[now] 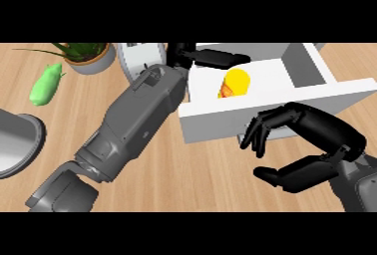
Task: Pick up the cup, place it into the drawer and close the drawer
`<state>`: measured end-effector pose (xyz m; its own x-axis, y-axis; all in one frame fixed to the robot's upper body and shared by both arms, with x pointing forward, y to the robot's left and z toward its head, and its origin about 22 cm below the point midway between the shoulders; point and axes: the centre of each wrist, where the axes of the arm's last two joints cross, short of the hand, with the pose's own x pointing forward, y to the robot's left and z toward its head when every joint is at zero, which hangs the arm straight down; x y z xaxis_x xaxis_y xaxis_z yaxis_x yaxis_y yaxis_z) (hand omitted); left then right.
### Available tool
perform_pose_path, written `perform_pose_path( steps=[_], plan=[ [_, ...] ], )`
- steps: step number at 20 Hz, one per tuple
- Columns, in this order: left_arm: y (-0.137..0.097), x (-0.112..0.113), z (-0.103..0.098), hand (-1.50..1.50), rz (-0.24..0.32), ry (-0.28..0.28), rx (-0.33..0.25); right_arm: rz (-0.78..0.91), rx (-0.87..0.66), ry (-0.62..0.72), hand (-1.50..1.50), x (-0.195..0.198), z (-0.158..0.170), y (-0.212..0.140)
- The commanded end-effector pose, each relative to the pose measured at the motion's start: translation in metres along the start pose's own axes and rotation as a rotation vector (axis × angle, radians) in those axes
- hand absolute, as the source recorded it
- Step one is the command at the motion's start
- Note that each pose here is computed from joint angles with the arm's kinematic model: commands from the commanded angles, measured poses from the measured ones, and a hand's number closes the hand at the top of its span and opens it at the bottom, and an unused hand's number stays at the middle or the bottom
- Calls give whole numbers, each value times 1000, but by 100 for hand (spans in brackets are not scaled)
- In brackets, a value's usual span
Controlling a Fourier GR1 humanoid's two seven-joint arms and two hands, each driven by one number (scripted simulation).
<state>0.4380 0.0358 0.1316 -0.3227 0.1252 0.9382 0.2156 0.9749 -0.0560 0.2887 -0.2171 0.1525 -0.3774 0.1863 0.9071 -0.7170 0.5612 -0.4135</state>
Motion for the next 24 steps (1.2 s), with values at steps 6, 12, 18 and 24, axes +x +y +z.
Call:
perform_pose_path(
  steps=[6,12,18,24],
  plan=[
    [6,-8,5,-150,56,-8,64,315,-18,259,-150,-26,8,31],
    [17,-23,17,-150,128,-15,54,335,-1,428,-150,-102,-16,54],
    [46,-21,20,-150,115,-72,106,378,56,527,150,-159,-19,34],
    [69,-44,49,-150,155,-23,83,370,-106,467,150,-182,-25,2]
  ],
)
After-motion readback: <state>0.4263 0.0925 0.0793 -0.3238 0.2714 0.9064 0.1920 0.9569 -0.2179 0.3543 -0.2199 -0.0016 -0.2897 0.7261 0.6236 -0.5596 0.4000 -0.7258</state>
